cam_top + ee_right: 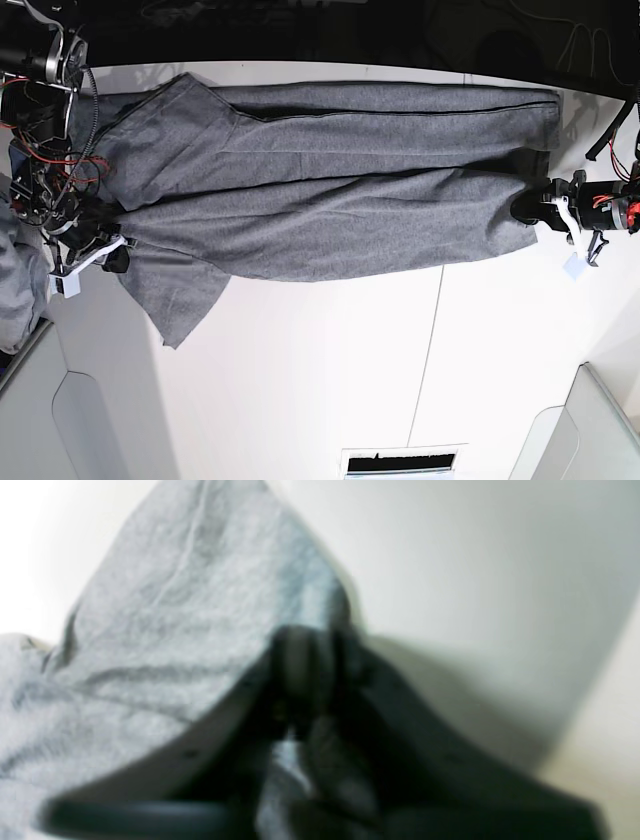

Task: Layout the t-shirt on the table in an organized manner, then fold the t-shirt properly
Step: 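Lift the hem corner with the right gripper and fold it over the shirt, then release the right gripper and regrasp the folded shirt end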

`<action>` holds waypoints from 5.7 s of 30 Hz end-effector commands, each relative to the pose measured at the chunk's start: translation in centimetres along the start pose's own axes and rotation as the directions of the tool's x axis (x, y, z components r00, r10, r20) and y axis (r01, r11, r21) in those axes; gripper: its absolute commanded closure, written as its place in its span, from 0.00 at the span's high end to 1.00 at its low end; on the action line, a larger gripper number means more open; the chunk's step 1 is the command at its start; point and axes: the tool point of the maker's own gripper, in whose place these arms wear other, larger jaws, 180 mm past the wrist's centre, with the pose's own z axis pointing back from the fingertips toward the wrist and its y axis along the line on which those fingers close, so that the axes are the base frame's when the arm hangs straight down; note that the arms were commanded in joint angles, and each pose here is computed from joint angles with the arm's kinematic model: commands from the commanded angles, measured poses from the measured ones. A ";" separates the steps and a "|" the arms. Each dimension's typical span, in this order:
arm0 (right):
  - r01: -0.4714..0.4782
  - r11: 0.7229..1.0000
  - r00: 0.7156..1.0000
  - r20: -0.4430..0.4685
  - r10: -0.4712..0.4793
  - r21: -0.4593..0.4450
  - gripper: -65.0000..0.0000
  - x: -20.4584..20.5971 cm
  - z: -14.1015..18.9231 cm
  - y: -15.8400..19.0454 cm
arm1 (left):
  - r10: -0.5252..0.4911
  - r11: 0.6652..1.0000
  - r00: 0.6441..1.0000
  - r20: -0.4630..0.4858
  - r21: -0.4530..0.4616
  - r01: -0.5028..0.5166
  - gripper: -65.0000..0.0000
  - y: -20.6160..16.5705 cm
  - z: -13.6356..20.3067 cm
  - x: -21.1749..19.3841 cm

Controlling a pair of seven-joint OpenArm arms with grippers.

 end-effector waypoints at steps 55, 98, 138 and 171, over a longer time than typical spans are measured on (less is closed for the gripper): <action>-0.147 0.984 0.933 0.316 0.171 -0.097 0.52 9.4 7.8 1.2 | -0.202 0.975 0.970 -0.137 -0.121 0.186 0.26 -5.2 5.0 -3.2; -0.012 0.940 0.994 0.104 -0.026 0.342 0.00 4.5 5.6 12.8 | -0.213 0.974 0.968 -0.132 -0.104 0.200 0.26 -5.2 4.1 -3.5; -0.083 0.982 0.984 0.170 0.053 0.171 0.34 0.0 18.4 9.4 | -0.170 0.985 0.985 0.020 -0.018 0.170 0.56 -3.0 8.2 0.3; -0.200 0.945 0.972 -0.065 0.224 0.259 0.00 -8.3 10.8 13.5 | 0.244 0.961 0.924 0.295 0.054 -0.271 0.56 3.0 7.7 -6.7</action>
